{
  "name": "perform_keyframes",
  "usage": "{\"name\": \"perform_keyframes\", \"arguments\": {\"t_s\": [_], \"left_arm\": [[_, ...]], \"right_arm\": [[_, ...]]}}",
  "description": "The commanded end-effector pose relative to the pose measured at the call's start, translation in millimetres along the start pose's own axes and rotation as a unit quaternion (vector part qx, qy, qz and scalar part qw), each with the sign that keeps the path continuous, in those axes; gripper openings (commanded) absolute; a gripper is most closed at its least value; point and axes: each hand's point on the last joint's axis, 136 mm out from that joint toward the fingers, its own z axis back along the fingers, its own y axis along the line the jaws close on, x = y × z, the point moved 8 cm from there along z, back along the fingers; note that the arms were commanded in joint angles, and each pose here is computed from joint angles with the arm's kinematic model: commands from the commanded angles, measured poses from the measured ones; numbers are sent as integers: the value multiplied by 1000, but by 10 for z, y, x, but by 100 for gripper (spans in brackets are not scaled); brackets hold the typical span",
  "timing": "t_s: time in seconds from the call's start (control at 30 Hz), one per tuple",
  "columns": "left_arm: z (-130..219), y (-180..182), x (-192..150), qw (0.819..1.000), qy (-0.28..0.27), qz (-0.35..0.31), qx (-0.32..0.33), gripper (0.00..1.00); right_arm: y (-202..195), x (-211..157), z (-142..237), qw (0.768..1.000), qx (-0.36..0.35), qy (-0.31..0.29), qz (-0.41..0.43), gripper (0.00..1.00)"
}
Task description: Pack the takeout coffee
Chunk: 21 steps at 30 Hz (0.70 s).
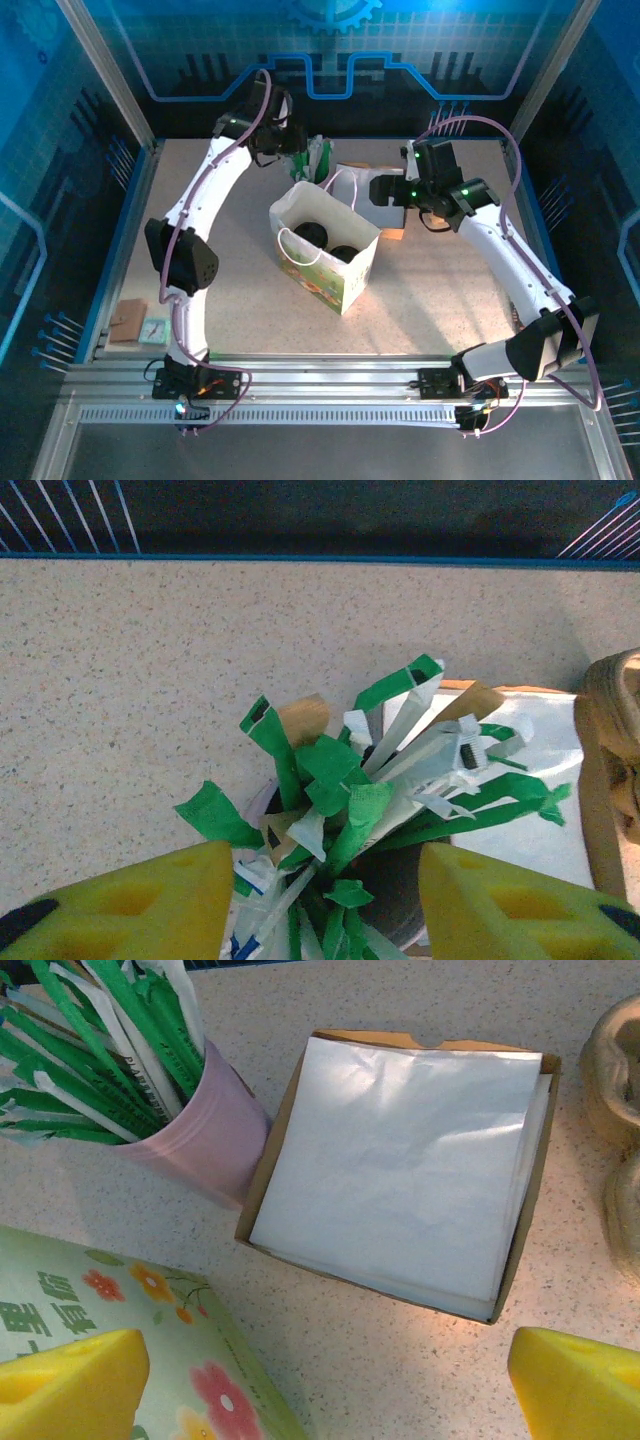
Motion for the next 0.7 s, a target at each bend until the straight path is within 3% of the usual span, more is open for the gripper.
{"name": "perform_keyframes", "arguments": {"t_s": [0.0, 0.33, 0.57, 0.67], "left_arm": [[-64, 52, 21, 1000, 9, -4, 15, 50], [-225, 26, 38, 1000, 20, -5, 18, 33], [-316, 33, 2, 999, 32, -9, 22, 35], [-320, 10, 2, 999, 31, -12, 20, 28]], "right_arm": [[22, 27, 97, 1000, 20, -17, -9, 93], [49, 30, 125, 999, 30, -18, -7, 92], [62, 35, 125, 999, 33, -18, -4, 92], [68, 33, 128, 999, 34, -18, -5, 92]]}}
